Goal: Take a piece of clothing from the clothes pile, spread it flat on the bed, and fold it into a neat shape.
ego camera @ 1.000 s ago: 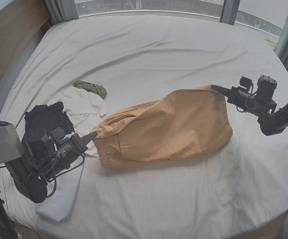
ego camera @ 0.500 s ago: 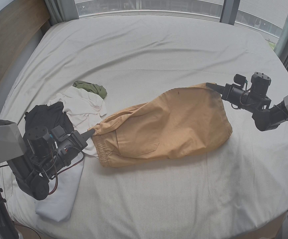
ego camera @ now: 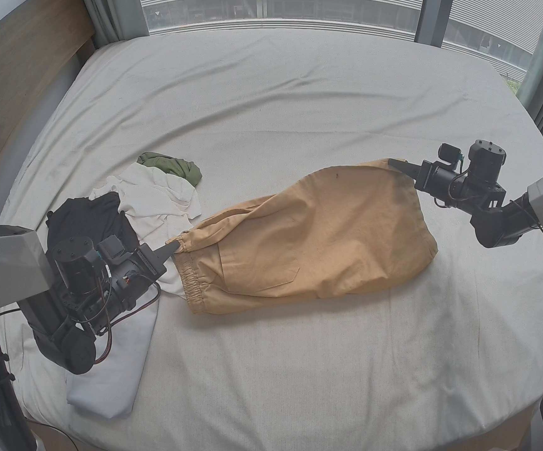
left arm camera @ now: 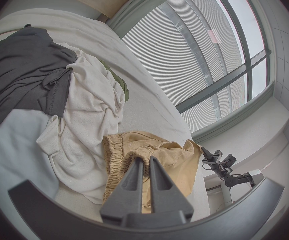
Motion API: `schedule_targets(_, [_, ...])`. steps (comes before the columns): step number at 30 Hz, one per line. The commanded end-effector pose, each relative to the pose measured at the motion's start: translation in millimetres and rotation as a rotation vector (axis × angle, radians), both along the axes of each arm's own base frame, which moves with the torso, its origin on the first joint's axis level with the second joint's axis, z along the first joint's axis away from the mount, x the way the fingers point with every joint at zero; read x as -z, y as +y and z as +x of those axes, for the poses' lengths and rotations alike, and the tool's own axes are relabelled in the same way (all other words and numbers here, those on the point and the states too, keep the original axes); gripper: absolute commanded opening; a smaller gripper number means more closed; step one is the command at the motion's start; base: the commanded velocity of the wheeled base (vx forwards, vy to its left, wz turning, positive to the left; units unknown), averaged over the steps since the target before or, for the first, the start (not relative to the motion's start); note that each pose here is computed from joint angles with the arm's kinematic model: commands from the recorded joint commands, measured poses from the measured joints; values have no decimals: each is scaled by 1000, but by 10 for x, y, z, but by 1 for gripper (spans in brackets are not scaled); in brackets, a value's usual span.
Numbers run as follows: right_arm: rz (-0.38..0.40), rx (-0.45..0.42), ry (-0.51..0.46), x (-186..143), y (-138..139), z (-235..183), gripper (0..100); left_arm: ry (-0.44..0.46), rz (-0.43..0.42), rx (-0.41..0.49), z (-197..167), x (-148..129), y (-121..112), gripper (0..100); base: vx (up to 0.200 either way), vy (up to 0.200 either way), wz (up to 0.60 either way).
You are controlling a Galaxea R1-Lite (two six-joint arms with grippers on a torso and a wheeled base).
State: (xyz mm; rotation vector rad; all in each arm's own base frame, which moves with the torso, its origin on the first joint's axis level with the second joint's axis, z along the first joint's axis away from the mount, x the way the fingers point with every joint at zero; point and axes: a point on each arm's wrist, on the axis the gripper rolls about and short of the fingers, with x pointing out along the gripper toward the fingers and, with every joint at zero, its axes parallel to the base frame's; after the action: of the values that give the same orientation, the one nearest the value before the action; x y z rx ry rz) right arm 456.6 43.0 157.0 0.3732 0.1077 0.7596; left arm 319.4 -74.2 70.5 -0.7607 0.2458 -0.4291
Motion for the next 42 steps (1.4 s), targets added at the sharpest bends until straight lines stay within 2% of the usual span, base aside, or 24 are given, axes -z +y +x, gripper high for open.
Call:
schedule_targets(1, [0,0,0,16,-3,20,0,9,1,2,10,33,-8,0,0,0,0])
schedule_targets(14, [-14,-1,-16,21,5,32,0,9,1,0,30,45,-7,0,0,0,0])
schedule_targets(15, [-15,0,-17,24,5,35,0,9,1,0,30,45,-7,100,0,0,0])
schedule_targets(16, [-15,1,-18,29,5,47,100,6,1,-1,36,40,-8,100,0,0,0])
schedule_targets(19, [-19,32,-38,56,4,115,100,-4,1,-7,54,24,-6,100,0,0,0])
schedule_targets(21, [-34,80,-72,52,6,165,100,-26,-1,-50,94,-18,20,100,0,0,0])
schedule_targets(24, [-32,78,-82,6,39,135,100,-48,-6,-89,126,-68,42,100,0,0,0])
schedule_targets(30, [-32,76,-104,-133,48,-38,100,-62,-11,-81,78,-138,40,100,0,0,0])
schedule_targets(32, [-37,77,-70,-199,22,-287,100,-84,-15,-64,-10,-242,21,100,0,0,0])
schedule_targets(35, [-40,78,-40,-195,4,-446,100,-86,-15,-30,-91,-283,-7,100,0,0,0])
schedule_targets(37, [-42,72,6,-165,-37,-695,100,-85,-17,42,-217,-336,-40,100,0,0,0])
schedule_targets(42, [-13,56,50,-6,-80,-1073,100,-47,-6,160,-449,-316,-64,100,0,0,0])
